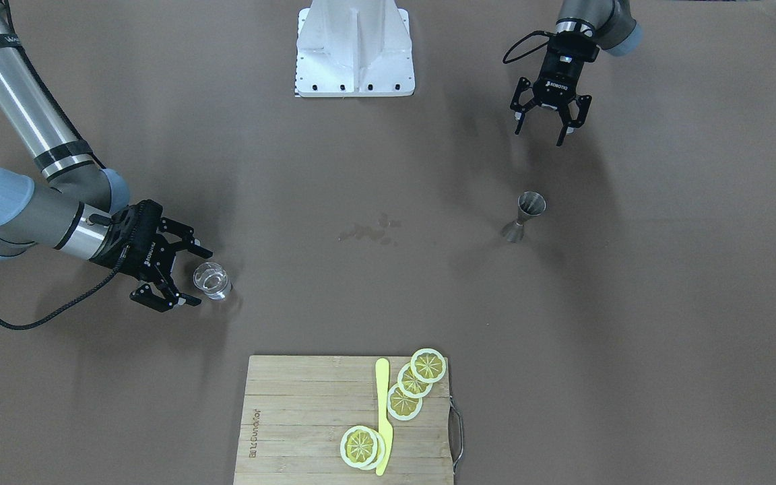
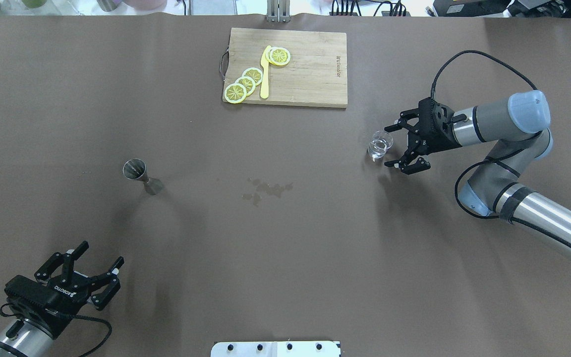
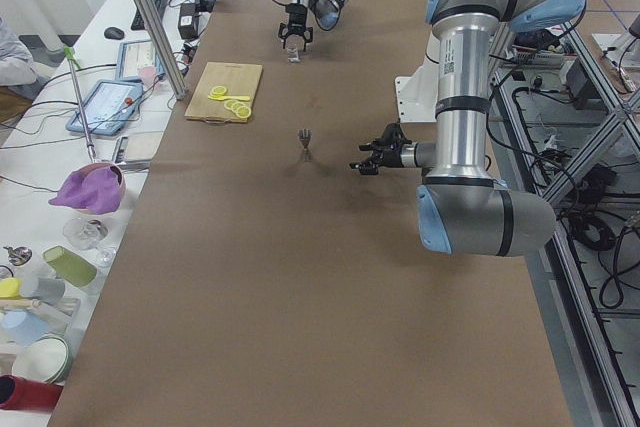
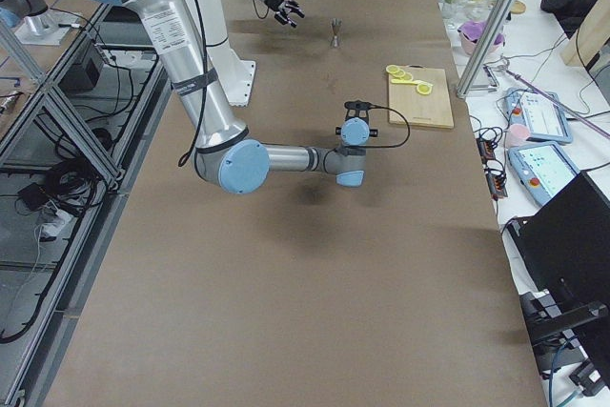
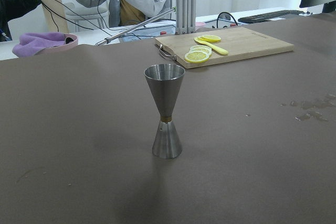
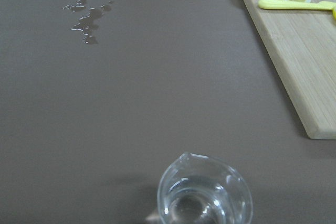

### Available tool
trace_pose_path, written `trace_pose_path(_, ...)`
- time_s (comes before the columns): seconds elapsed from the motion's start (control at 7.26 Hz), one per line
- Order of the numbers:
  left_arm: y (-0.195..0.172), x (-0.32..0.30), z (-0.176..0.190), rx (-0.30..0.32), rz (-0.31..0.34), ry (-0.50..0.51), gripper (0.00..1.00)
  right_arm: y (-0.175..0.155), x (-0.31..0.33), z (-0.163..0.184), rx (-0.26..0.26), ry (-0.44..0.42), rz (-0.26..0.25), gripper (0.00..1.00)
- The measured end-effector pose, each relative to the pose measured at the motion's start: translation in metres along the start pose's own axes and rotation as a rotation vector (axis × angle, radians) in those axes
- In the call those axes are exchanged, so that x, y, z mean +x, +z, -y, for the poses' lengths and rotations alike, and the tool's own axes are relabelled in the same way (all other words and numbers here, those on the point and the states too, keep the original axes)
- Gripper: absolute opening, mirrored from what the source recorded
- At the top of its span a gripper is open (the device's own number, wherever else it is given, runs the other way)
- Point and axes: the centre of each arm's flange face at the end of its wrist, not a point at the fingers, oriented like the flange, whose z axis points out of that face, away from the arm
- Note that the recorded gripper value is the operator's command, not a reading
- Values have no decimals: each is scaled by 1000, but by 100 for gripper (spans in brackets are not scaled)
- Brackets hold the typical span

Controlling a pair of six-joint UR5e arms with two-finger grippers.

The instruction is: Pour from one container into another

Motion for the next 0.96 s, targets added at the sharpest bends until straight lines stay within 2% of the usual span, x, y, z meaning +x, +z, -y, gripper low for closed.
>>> trace_pose_path(0.28,14,0,-9,51,116,22,85,2,-1,0,-1,1,1,98)
trace_pose_path(0.55,34,-4,-10,112,208,-22,85,8,2,1,-4,3,3,98)
trace_pose_path(0.69,44,3,-10,129,225,-55,85,12,4,2,-7,5,3,98)
trace_pose_path(0.96,78,20,-10,141,251,-107,84,16,5,4,-8,7,5,88)
